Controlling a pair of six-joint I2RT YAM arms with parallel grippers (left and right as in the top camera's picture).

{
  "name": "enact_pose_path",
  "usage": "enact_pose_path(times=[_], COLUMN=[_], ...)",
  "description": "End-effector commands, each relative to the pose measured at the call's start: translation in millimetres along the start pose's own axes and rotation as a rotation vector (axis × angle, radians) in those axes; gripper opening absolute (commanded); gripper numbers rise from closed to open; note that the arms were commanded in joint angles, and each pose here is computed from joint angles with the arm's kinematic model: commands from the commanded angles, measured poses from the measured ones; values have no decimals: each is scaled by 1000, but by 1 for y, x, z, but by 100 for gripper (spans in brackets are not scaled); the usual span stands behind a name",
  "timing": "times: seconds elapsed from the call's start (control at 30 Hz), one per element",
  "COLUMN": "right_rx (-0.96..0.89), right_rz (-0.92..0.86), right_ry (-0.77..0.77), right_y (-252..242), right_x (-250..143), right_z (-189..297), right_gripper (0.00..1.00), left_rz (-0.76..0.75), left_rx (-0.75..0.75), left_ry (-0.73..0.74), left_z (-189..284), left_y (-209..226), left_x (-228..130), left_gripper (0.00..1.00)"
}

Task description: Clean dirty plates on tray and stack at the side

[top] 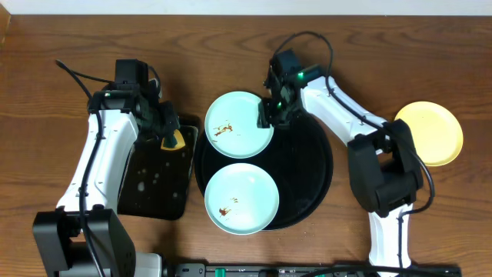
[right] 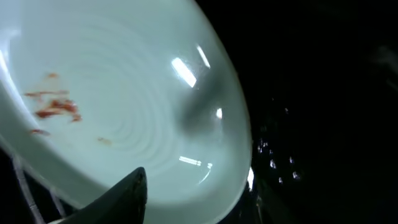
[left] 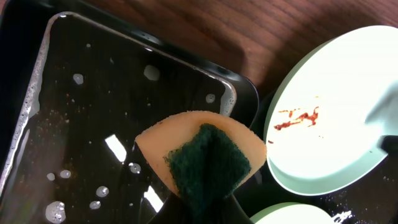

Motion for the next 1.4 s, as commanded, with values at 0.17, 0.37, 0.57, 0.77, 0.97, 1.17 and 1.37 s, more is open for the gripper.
enact_pose_path(times=[0.17,0.37,0.57,0.77,0.97,1.17,1.37], right_rx=[-7,-77,-192,-269,-322,-321,-314], right_rz=[-50,-93,-164,-212,-230,-224,-202], right_ry=[68,35,18,41,47,63,88], right_y=[-15,-22,-41,-67,-86,-95,-104], right_x=[-14,-12,-11,-11,-9,-8,-9], right_z=[-33,-33,-28,-19,-11,-7,-3], right_gripper=[20,1,1,1,1,1,1], left_rz=[-10,-6,-5,-7,-57,-147,-15], left_rx=[12,8,0,-61,-182,-154,87], left_ry=[7,8,11,23,47,59,75], left_z=[-1,-1,-1,-1,-3,-6,-4], left_y=[2,1,1,-5,-31,-50,-5], left_x=[-1,-1,-1,-3,-8,-16,-16], left_gripper=[8,7,7,7,7,7,7])
Point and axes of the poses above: each gripper's point midway between its finger pads, its own z axis back along the fingers, its own y axis along the line the jaws close on, x = y × z, the point moved 9 cm from there along z, back along the fingers, and after that the axes turned 5 degrees about -z, right-handed, at the moved point
